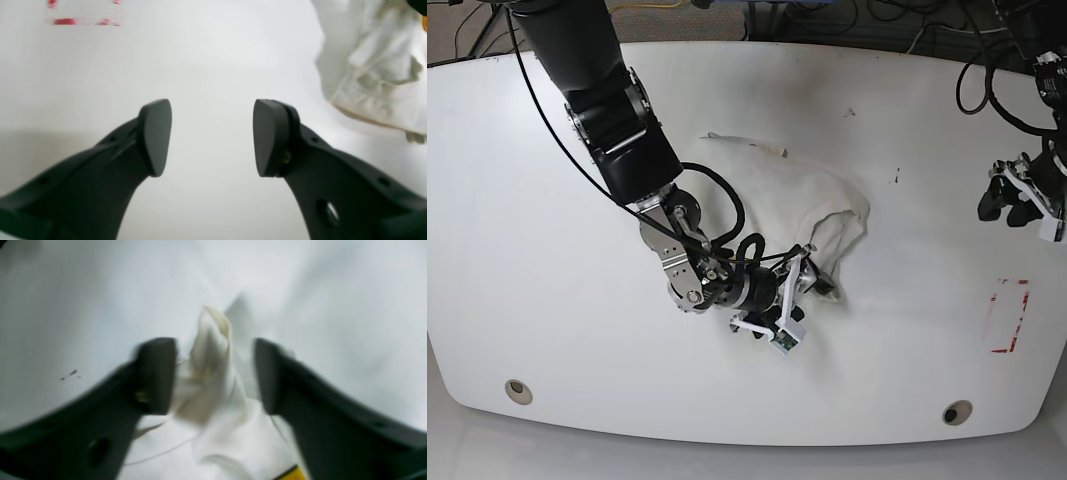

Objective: Layout the t-shirt on the table in an organized manner, then fold the t-shirt properly
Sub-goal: 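Grasp the folded shirt bundle with both grippers at its sides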

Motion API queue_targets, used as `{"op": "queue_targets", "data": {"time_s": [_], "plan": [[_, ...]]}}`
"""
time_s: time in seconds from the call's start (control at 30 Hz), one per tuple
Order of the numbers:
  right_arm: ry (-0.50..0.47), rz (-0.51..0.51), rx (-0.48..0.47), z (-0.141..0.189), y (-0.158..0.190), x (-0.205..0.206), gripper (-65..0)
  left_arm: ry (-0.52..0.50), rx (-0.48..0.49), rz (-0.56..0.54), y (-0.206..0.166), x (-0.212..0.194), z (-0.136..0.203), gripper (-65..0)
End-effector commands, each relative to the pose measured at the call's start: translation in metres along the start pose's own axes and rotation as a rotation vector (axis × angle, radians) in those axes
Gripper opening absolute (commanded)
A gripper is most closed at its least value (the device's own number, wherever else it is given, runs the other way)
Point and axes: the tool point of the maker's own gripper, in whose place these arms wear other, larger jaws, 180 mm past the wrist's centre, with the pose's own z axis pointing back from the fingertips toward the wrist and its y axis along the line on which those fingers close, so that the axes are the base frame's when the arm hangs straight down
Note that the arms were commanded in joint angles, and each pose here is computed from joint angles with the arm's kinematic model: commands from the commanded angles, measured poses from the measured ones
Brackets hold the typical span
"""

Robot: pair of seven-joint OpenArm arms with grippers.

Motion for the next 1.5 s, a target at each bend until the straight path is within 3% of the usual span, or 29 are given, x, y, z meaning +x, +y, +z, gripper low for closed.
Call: {"op": "queue_targets", "data": {"time_s": [0.0,0.17,0.3,0.63,0.73,0.8,1.0,1.17,1.3,1.47], "plan": [[-0.079,0.057,-0.003,0.014,-0.001,0.035,-21.2,-0.051,-0.011,-0.04,-0.003,0.021,0.003,-29.2],[-0.089,0.125,-0.005,0.036,0.009,0.034,-21.2,-0.057,-0.063,-0.124,-0.031,0.032,-0.002,-29.2],[-0.09,0.185,-0.04,0.066,0.009,0.03,-21.2,-0.053,-0.163,-0.219,-0.078,0.037,-0.015,-29.2],[-0.064,0.075,-0.2,0.117,-0.051,-0.008,-21.4,-0.064,-0.37,-0.3,-0.173,0.029,-0.034,-29.2],[-0.052,0.083,-0.22,0.129,-0.063,-0.016,-21.9,-0.05,-0.41,-0.306,-0.196,0.021,-0.043,-29.2],[-0.047,0.096,-0.224,0.135,-0.069,-0.018,-24.7,-0.037,-0.434,-0.316,-0.21,0.015,-0.048,-29.2],[0.002,0.057,-0.222,0.143,-0.09,-0.044,-44.5,0.002,-0.499,-0.366,-0.264,-0.001,-0.066,-29.7],[-0.008,0.001,-0.207,0.137,-0.098,-0.06,-55.0,0.015,-0.478,-0.401,-0.287,-0.002,-0.082,-41.1],[-0.019,-0.06,-0.2,0.131,-0.102,-0.076,-55.5,0.042,-0.449,-0.406,-0.301,-0.007,-0.095,-53.1],[-0.038,-0.139,-0.189,0.12,-0.102,-0.095,-56.0,0.12,-0.396,-0.43,-0.299,-0.026,-0.11,-55.1]]}}
